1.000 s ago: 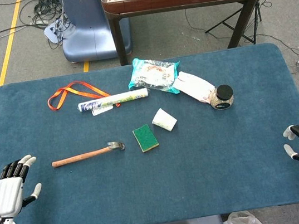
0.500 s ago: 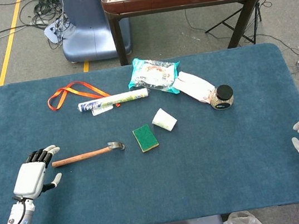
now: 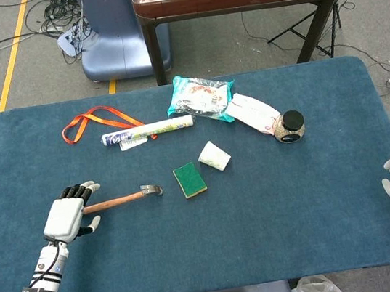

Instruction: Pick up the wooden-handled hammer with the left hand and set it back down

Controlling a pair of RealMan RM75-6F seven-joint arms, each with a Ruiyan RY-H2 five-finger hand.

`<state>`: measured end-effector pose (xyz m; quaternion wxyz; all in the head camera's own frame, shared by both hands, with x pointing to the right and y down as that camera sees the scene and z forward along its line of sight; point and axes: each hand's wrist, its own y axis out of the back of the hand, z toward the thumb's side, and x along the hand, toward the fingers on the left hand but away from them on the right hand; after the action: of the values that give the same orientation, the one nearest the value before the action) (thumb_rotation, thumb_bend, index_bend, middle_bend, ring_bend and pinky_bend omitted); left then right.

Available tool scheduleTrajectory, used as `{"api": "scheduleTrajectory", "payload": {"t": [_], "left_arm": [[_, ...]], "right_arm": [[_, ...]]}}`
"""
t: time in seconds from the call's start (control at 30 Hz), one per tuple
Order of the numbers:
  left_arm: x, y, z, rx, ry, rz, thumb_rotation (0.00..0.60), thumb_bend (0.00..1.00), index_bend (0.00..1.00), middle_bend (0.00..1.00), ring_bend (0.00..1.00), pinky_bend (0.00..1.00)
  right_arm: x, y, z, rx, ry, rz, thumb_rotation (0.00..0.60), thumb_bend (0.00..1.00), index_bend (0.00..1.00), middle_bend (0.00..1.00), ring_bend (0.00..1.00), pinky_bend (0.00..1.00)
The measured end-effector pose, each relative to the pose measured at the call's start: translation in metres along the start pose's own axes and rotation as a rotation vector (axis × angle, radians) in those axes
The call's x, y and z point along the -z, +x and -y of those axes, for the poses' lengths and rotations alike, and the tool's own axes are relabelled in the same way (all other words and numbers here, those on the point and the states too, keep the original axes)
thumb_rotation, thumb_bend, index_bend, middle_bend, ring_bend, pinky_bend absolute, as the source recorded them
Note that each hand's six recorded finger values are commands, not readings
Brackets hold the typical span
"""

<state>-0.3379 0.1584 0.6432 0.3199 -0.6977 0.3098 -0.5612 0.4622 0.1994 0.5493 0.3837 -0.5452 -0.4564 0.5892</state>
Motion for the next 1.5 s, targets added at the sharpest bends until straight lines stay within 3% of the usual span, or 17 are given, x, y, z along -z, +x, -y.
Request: {"api": "scheduleTrajectory", "payload": {"t": [0.53,0.73,1.07,1.5], "left_arm": [[-0.031,0.033,0.023,0.1,0.025,-0.018,0.6,0.27,0.26,0.17,0.18,0.12],[-0.039,0.044,0.029,0.118,0.044,-0.026,0.6,0.27,0.26,0.21,0.19,0.12],[-0.037,0.051,0.035,0.138,0.062,-0.058,0.6,0.27,0.26,0.29,0.2,0.12],[-0.035,0.06,0.046,0.168,0.055,-0.102,0.6,0.27,0.27,0.3,0.2,0.12]], "right_arm": [[0.002,0.0,-0.001,-0.011,-0.011,-0.001,0.6,0.26,0.49,0.52,0.47,0.43],[0.003,0.0,-0.001,-0.012,-0.014,0.001,0.6,0.26,0.49,0.52,0.47,0.43],[0.003,0.0,-0.001,-0.02,-0.018,-0.003,0.6,0.26,0.49,0.52,0.47,0.42],[0.003,0.001,-0.001,-0.025,-0.023,-0.006,0.6,0.26,0.49,0.52,0.47,0.42]]}}
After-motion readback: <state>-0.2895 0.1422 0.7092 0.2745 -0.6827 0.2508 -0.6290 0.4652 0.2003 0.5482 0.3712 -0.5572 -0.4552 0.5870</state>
